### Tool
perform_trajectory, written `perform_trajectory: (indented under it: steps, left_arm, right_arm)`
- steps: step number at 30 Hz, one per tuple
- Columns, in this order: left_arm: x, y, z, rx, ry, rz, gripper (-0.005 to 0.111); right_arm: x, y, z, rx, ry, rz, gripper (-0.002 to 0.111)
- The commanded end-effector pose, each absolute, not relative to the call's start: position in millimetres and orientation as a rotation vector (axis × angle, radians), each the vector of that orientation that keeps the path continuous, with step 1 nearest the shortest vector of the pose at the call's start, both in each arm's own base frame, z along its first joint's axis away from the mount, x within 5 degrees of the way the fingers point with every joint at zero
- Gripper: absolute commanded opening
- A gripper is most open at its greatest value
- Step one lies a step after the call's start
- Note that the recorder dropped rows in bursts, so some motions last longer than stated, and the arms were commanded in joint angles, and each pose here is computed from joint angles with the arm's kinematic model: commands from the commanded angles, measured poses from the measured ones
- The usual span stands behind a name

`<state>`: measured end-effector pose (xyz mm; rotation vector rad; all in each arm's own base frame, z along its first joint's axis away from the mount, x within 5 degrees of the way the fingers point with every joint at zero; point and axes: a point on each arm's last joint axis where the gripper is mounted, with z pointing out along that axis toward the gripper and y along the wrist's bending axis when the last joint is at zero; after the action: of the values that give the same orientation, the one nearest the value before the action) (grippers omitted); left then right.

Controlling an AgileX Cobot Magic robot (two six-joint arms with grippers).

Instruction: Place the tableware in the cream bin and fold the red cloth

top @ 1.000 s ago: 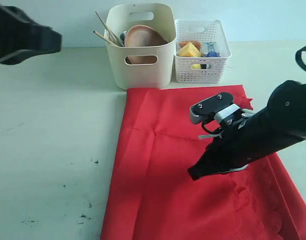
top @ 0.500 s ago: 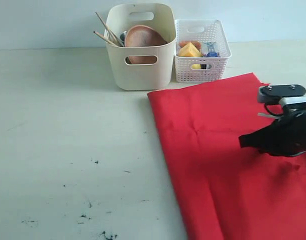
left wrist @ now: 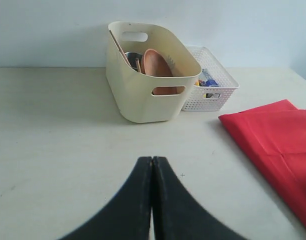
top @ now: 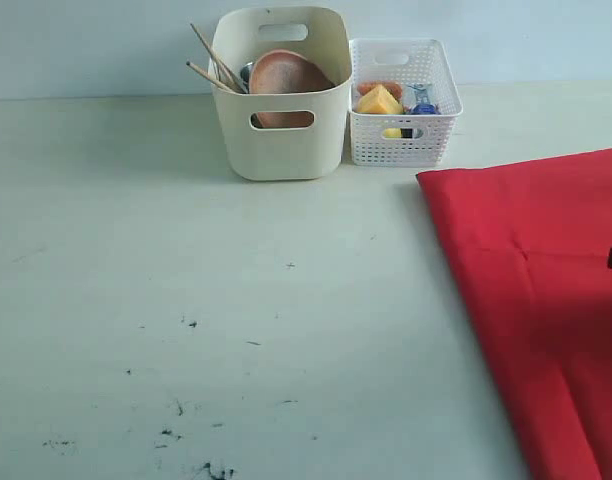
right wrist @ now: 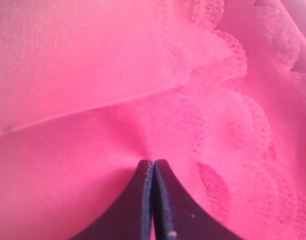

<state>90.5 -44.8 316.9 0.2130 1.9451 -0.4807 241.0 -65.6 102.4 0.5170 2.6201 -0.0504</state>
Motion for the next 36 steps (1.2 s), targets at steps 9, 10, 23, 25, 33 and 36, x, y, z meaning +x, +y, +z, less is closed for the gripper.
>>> perform_trajectory:
  steps: [9, 10, 23, 25, 33, 36]
  left_arm:
    - [90, -44, 316, 0.213, 1.943, -0.471, 0.001]
    - [90, -44, 316, 0.214, 1.944, -0.469, 0.001]
    - [90, -44, 316, 0.215, 1.949, -0.468, 0.001]
    - [90, -44, 315, 0.215, 1.952, -0.467, 0.001]
    - [89, -44, 314, 0.219, 1.972, -0.465, 0.001]
    - [89, -44, 313, 0.220, 1.974, -0.464, 0.001]
  right_arm:
    - [243, 5, 134, 0.094, 2.596, 0.085, 0.000]
    - [244, 8, 131, 0.070, 2.606, 0.082, 0.000]
    - [266, -22, 78, 0.191, 2.682, -0.061, 0.000]
    - [272, -27, 80, 0.210, 2.666, -0.068, 0.000]
    - [315, -26, 102, -0.015, 2.602, -0.056, 0.000]
    - [331, -23, 102, -0.045, 2.619, -0.007, 0.000]
